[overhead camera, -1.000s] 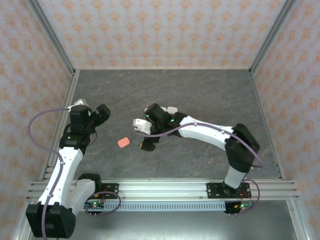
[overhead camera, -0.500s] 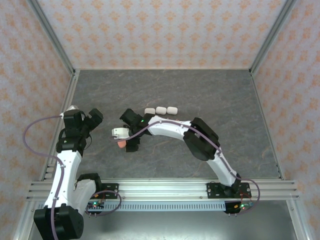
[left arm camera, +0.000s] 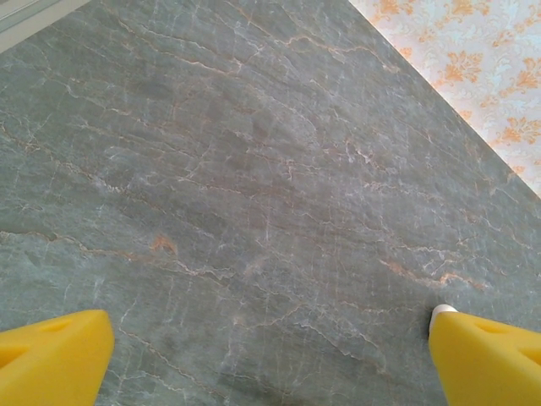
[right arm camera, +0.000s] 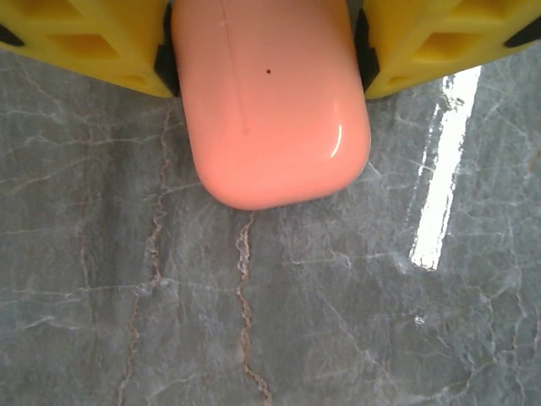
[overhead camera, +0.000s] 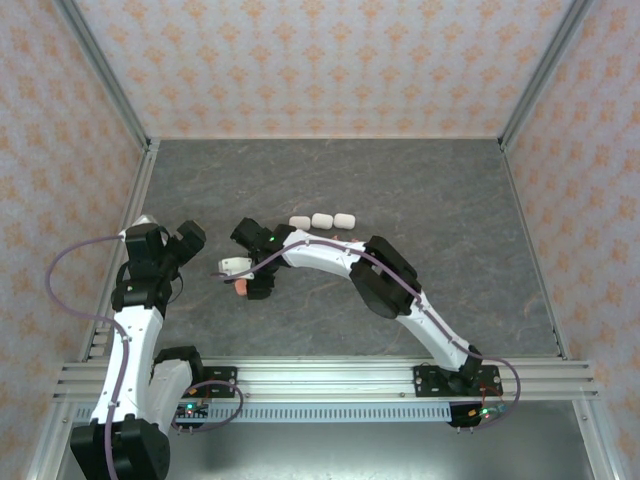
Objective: Insert wireless bluetooth earbuds into charging case
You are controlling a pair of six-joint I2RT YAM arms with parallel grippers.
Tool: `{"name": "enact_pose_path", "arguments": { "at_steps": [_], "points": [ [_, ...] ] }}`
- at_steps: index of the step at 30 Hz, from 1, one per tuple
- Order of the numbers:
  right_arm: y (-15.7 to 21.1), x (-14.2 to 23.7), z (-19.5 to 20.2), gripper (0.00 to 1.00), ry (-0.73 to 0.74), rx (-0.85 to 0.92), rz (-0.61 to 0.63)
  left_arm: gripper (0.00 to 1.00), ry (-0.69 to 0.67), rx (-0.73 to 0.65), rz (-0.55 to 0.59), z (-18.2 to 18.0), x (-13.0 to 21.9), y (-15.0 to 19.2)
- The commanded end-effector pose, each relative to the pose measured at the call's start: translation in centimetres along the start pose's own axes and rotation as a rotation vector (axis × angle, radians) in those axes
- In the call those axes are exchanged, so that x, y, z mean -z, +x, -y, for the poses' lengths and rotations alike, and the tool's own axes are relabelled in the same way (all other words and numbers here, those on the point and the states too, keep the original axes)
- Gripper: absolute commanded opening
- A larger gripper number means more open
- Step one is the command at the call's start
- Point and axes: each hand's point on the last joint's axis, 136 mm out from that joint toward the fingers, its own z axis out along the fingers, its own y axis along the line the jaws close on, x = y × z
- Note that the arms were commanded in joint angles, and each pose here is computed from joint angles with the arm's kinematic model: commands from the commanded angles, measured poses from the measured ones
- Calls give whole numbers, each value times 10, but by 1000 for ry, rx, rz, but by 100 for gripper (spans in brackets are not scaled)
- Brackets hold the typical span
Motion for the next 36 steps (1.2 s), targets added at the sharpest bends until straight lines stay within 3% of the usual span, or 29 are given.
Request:
{"name": "enact_pose_path", "arguments": {
  "at_steps": [1,7,12,20,27,36],
  "points": [
    [23,-3,-1,51,9,21,-104,97,2,20,-23,-3,2,5],
    [14,19,6,40,63,-3,-45,96,48,18,-51,7,6,8],
    [6,67,17,38,157,-72,65,93,166,5,-91,30,14,10],
    [31,173,26,38,385,-180,230,87,545,7,-236,107,42,16],
    [50,255,21,39,557,-213,363,88,830,-108,-374,181,86,43],
    [43,313,6,40,656,-175,483,90,1031,-255,-495,244,119,85]
  ]
}}
